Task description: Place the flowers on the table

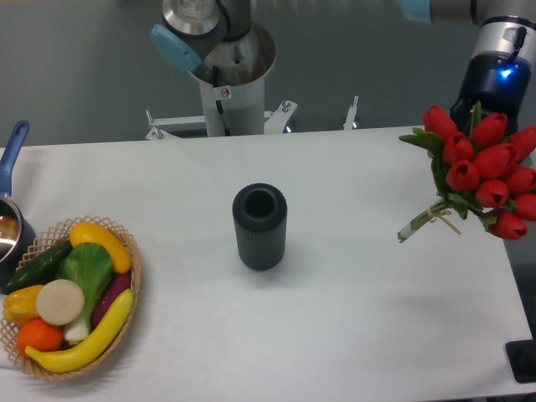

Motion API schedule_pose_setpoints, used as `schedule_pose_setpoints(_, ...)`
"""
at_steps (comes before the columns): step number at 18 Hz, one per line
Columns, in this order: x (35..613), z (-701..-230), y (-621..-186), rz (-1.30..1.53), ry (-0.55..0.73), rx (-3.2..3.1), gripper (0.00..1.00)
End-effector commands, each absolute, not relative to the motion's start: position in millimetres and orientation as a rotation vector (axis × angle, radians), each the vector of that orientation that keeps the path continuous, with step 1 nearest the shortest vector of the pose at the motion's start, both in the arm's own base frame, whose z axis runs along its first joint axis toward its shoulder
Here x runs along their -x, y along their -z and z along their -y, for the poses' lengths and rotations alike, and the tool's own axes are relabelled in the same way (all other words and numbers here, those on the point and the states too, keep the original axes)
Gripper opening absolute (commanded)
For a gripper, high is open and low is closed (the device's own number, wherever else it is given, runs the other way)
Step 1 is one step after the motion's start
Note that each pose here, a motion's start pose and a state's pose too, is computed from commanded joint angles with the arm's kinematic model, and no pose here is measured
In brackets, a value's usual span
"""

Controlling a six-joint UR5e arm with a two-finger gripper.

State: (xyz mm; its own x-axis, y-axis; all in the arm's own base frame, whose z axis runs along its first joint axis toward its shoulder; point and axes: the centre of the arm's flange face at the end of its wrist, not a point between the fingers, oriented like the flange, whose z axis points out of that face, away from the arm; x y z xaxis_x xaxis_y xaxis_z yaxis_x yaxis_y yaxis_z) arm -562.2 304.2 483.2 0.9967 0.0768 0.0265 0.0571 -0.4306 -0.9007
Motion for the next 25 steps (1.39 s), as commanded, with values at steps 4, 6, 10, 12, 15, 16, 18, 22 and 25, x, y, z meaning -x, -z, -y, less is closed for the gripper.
schedule_pose_setpoints(4, 561.5, -305.8, -483.9, 0.091, -0.022, 2.018, 0.42)
schedule_pose_setpoints(6, 561.4, -305.8, -483.9, 0.092, -0.021, 2.018, 0.42)
schedule_pose_setpoints(10, 562.8, -303.0, -482.2, 0.097, -0.028, 2.024, 0.42)
schedule_pose_setpoints(12, 561.1, -305.3, -482.9, 0.093, -0.028, 2.026, 0.42)
schedule_pose_setpoints(15, 562.0, -304.3, -481.2, 0.098, -0.051, 2.064, 0.42)
schedule_pose_setpoints(16, 562.8, -303.0, -480.8, 0.105, -0.066, 2.086, 0.42)
schedule_pose_setpoints(18, 564.4, -301.5, -479.3, 0.117, -0.099, 2.14, 0.42)
schedule_pose_setpoints(22, 560.2, -311.1, -469.5, 0.081, -0.164, 2.259, 0.42)
schedule_pose_setpoints(25, 552.1, -326.8, -460.2, 0.039, -0.219, 2.38, 0.42)
